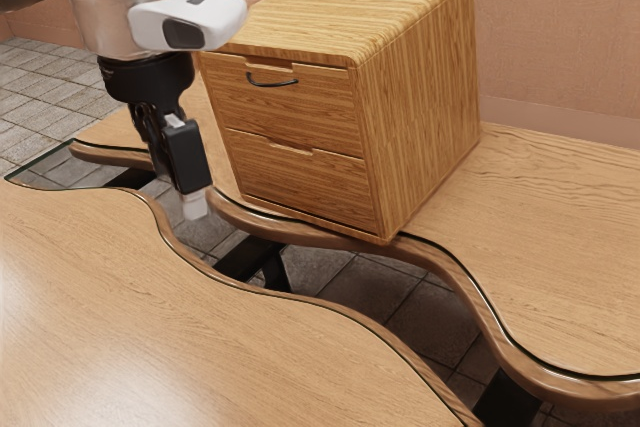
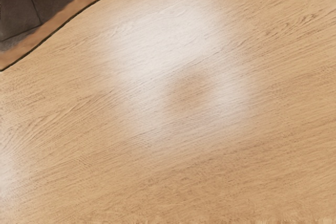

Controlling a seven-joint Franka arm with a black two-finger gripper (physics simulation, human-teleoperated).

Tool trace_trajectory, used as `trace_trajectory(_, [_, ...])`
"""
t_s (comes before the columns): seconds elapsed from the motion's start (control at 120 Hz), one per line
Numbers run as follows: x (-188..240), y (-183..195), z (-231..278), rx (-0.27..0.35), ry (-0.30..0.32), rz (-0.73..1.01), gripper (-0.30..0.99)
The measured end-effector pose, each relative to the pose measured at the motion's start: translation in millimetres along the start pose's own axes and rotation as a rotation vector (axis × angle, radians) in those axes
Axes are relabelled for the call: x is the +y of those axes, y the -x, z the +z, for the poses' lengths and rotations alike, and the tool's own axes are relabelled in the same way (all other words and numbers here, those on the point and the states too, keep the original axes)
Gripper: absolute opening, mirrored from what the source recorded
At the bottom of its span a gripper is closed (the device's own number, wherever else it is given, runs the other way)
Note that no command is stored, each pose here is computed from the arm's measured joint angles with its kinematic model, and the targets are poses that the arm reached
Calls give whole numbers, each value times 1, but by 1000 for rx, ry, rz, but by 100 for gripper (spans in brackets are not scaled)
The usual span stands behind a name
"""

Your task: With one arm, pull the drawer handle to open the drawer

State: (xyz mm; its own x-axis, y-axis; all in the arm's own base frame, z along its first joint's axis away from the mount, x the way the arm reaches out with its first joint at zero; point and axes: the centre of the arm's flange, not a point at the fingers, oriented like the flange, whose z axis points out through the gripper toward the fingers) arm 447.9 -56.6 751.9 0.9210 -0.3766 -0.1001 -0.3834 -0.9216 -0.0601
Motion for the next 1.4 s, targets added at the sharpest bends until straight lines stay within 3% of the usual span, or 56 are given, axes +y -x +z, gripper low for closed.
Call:
trace_trajectory(0.075, [-10,-17,24,-52,15,106,69])
trace_trajectory(0.192, [-28,-20,41,-50,66,275,69])
trace_trajectory(0.275, [-31,-16,33,10,57,408,69])
trace_trajectory(0.325, [-29,-15,56,39,60,499,69])
trace_trajectory(0.425, [-46,10,69,164,36,596,69])
trace_trajectory(0.5, [-53,26,81,221,29,653,69])
trace_trajectory(0.7, [-101,31,75,281,-170,794,69])
trace_trajectory(0.883, [-110,10,50,304,-329,983,69])
trace_trajectory(1.25, [-143,-22,43,272,-488,1168,69])
trace_trajectory(1.4, [-154,-33,47,252,-509,1193,69])
